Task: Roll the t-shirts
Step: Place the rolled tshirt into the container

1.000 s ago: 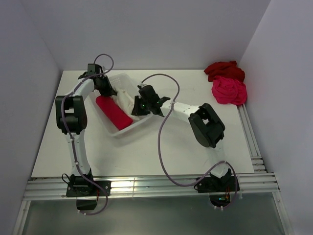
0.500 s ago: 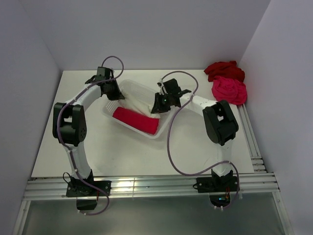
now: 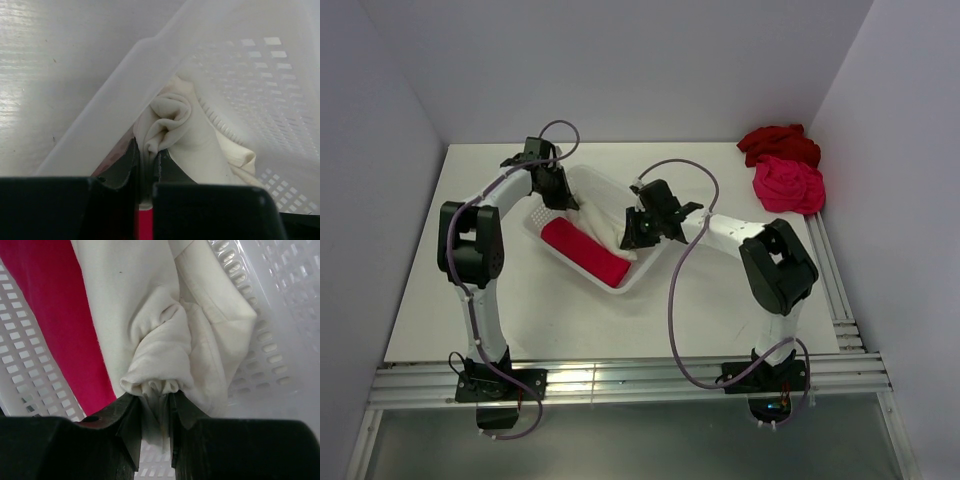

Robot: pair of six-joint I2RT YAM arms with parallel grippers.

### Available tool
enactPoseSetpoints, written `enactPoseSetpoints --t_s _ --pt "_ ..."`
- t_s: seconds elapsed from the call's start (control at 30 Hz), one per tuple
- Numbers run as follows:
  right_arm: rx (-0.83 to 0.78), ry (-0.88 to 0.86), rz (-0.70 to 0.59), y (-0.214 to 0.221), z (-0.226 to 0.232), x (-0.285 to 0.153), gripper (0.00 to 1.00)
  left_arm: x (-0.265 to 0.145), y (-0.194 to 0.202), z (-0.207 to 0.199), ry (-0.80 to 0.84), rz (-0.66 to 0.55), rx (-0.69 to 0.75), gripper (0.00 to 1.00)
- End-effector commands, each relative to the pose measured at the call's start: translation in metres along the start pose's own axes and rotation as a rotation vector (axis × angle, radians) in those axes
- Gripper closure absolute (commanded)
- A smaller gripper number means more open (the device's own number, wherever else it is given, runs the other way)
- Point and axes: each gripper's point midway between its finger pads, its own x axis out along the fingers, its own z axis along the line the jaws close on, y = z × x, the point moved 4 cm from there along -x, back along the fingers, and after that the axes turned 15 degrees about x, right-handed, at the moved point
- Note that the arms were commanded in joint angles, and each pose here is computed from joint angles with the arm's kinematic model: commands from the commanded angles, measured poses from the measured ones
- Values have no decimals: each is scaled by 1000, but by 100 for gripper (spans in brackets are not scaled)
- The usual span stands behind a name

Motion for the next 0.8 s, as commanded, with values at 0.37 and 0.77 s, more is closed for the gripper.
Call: enactPoseSetpoints --t_s 0.37,0.77 --pt "-54 93 132 38 -15 -28 43 -22 -57 15 -94 -181 108 73" --pt "285 202 -31 19 -12 -48 48 -20 -55 11 -57 -168 128 68"
